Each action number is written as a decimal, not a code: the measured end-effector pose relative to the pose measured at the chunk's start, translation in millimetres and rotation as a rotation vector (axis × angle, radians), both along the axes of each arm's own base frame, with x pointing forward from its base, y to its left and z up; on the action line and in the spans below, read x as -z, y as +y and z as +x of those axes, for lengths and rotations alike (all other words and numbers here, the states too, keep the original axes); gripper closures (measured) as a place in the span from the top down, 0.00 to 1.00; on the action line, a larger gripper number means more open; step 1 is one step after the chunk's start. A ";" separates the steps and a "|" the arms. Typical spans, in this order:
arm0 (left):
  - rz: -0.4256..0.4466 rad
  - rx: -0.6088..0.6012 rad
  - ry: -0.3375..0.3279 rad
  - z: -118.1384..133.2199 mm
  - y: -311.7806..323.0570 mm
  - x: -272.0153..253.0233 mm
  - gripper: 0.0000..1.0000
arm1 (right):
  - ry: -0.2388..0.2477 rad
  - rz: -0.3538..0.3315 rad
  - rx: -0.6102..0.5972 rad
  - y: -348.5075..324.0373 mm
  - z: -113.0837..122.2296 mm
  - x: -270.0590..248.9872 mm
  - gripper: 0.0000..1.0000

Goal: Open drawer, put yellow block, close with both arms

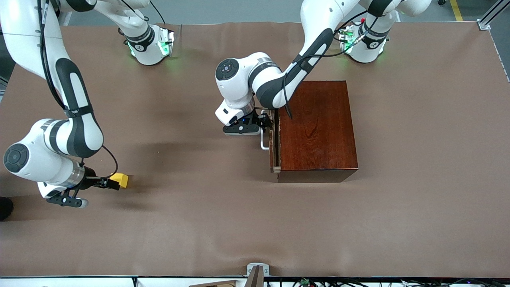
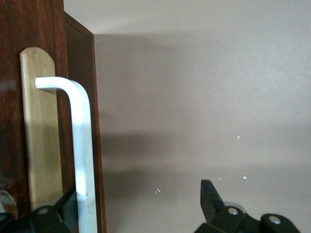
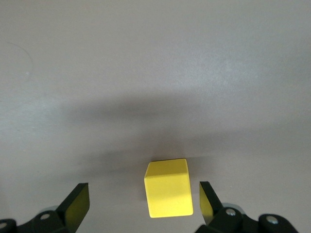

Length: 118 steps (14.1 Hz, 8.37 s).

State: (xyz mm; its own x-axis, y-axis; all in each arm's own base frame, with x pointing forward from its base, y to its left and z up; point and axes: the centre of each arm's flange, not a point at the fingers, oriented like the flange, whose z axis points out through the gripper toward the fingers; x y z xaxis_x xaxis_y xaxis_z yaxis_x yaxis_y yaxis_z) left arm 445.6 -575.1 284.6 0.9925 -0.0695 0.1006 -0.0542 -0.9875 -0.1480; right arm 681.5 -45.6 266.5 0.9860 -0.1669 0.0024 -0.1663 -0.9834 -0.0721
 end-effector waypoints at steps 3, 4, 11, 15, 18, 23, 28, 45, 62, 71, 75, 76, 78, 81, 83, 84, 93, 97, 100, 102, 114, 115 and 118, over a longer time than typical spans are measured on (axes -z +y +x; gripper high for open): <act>-0.015 0.006 -0.004 -5.3 -6.2 -2.2 1.00 | 0.025 -0.012 -0.063 -3.4 -2.2 18.7 1.00; -0.017 0.007 -0.005 -5.2 -6.5 -2.5 1.00 | 0.031 -0.013 -0.088 -3.7 -2.9 23.9 1.00; -0.032 0.004 -0.001 -6.3 -9.5 -5.6 1.00 | 0.089 -0.038 -0.180 -4.4 -9.6 61.2 1.00; -0.055 -0.003 0.002 -8.2 -14.8 -13.6 1.00 | 0.106 -0.055 -0.199 -4.5 -11.6 69.9 0.93; -0.069 -0.011 0.010 -11.0 -17.9 -16.9 1.00 | 0.113 -0.055 -0.199 -4.5 -13.7 72.7 0.60; -0.068 -0.007 0.013 -13.5 -19.2 -14.5 1.00 | 0.108 -0.056 -0.201 -5.0 -12.4 71.1 0.56; -0.068 -0.005 0.015 -14.4 -19.6 -10.2 1.00 | 0.080 -0.058 -0.243 -4.8 -4.2 53.3 0.56; -0.153 0.016 -0.014 15.9 -8.5 -8.8 1.00 | 0.008 -0.044 -0.432 25.5 30.7 -96.6 0.56; -0.225 -0.021 -0.066 -2.2 -35.3 -13.6 1.00 | 0.004 -0.044 -0.459 29.6 31.6 -99.7 0.56; -0.270 -0.035 -0.096 -6.9 -45.4 -17.2 1.00 | 0.004 -0.044 -0.469 29.4 31.6 -99.7 0.56; -0.296 -0.074 -0.098 -5.6 -47.8 -23.4 1.00 | 0.004 -0.044 -0.470 29.4 31.6 -99.6 0.56; -0.312 -0.085 -0.096 -5.2 -49.7 -27.1 1.00 | 0.004 -0.044 -0.470 29.3 31.6 -99.6 0.56; -0.325 -0.108 -0.091 -3.9 -50.1 -30.1 1.00 | 0.004 -0.044 -0.470 29.3 31.6 -99.6 0.56; -0.327 -0.123 -0.087 -2.7 -49.4 -30.9 1.00 | 0.004 -0.044 -0.470 29.4 31.6 -99.6 0.56; -0.322 -0.130 -0.083 -3.2 -49.8 -32.6 1.00 | 0.004 -0.044 -0.470 29.3 31.6 -99.6 0.56; -0.316 -0.132 -0.079 -3.6 -50.1 -34.4 1.00 | 0.004 -0.044 -0.470 29.3 31.6 -99.6 0.56; -0.373 -0.212 -0.005 -33.3 -53.8 -147.3 1.00 | -0.002 -0.044 -0.518 30.5 32.1 -101.5 0.56; -0.346 -0.343 0.027 6.8 35.1 -259.0 1.00 | -0.016 -0.031 -0.578 47.5 30.5 -116.0 0.56; -0.260 -0.332 0.036 32.2 125.6 -320.3 1.00 | -0.034 -0.015 -0.674 70.4 27.6 -130.0 0.56; -0.215 -0.311 0.052 56.7 187.6 -339.0 1.00 | -0.049 -0.006 -0.746 84.8 26.3 -135.8 0.56; -0.184 -0.328 0.137 108.6 440.6 -356.8 1.00 | -0.120 0.125 -1.350 246.0 -18.2 -183.1 0.56; -0.186 -0.288 0.134 113.0 455.2 -355.1 1.00 | -0.130 0.136 -1.388 262.7 -23.6 -184.6 0.56; -0.191 -0.174 0.125 122.6 494.3 -353.1 1.00 | -0.164 0.144 -1.502 323.7 -44.7 -189.0 0.56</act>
